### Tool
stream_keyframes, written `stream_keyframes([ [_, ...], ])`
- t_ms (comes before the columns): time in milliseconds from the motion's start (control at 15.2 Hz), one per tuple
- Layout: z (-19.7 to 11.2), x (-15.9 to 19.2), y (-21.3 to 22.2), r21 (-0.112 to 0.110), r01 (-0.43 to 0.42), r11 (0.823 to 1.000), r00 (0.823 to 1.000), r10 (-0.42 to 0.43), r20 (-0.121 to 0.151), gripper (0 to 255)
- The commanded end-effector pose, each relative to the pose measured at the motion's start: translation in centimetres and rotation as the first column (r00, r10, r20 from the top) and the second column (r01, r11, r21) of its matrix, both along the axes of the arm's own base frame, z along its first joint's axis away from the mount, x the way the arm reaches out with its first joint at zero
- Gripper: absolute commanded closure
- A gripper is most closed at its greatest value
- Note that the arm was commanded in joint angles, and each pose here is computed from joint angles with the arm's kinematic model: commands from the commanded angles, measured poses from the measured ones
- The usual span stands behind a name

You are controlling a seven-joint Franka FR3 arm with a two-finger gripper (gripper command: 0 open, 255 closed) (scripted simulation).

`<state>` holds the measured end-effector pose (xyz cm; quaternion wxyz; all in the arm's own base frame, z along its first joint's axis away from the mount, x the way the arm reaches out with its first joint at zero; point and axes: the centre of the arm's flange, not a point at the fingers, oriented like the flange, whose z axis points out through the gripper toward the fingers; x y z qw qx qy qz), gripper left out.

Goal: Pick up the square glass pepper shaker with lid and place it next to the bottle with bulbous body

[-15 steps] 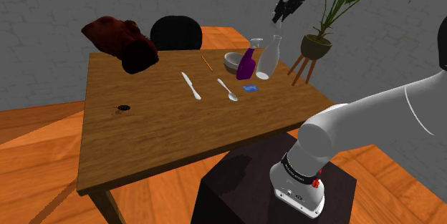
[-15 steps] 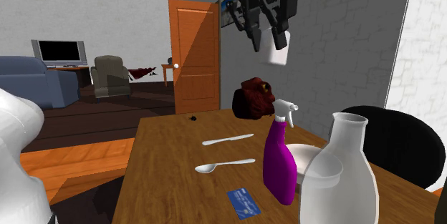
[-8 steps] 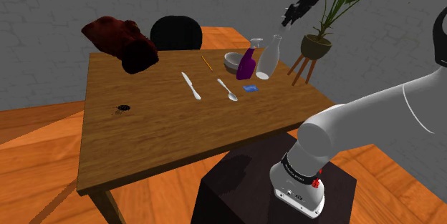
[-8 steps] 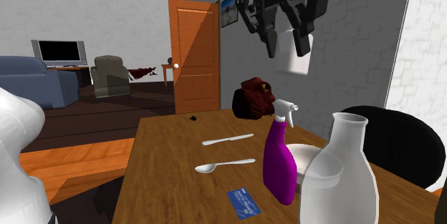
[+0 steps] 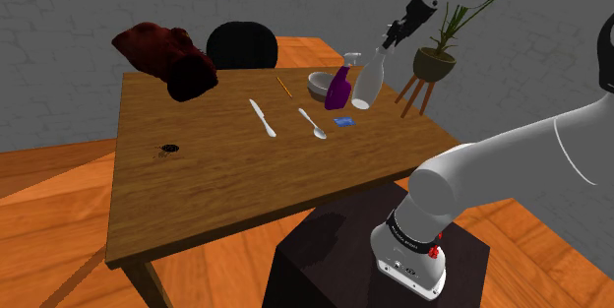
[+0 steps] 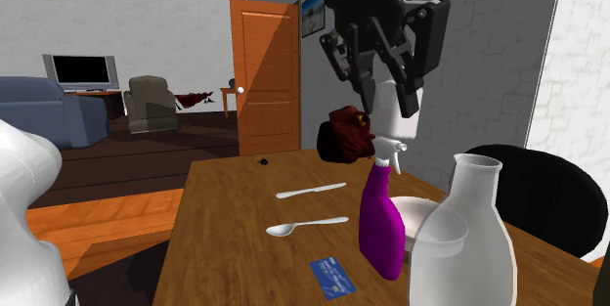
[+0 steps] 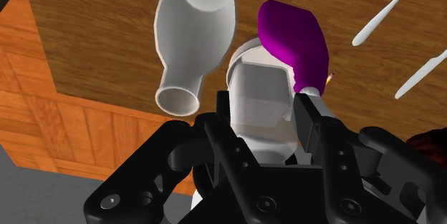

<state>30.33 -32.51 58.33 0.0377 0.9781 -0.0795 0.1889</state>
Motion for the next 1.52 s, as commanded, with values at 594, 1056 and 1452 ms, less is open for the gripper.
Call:
stream_keyframes([
  [594, -5.9, 0.0, -0.1, 0.000, 0.000, 1.000, 1.000, 0.000, 0.001, 255],
  [1056, -9.6, 0.0, -0.1, 0.000, 0.000, 1.000, 1.000, 0.000, 0.001, 255],
  [1452, -12.7, 0.0, -0.1, 0.000, 0.000, 1.000, 1.000, 0.000, 0.001, 255],
])
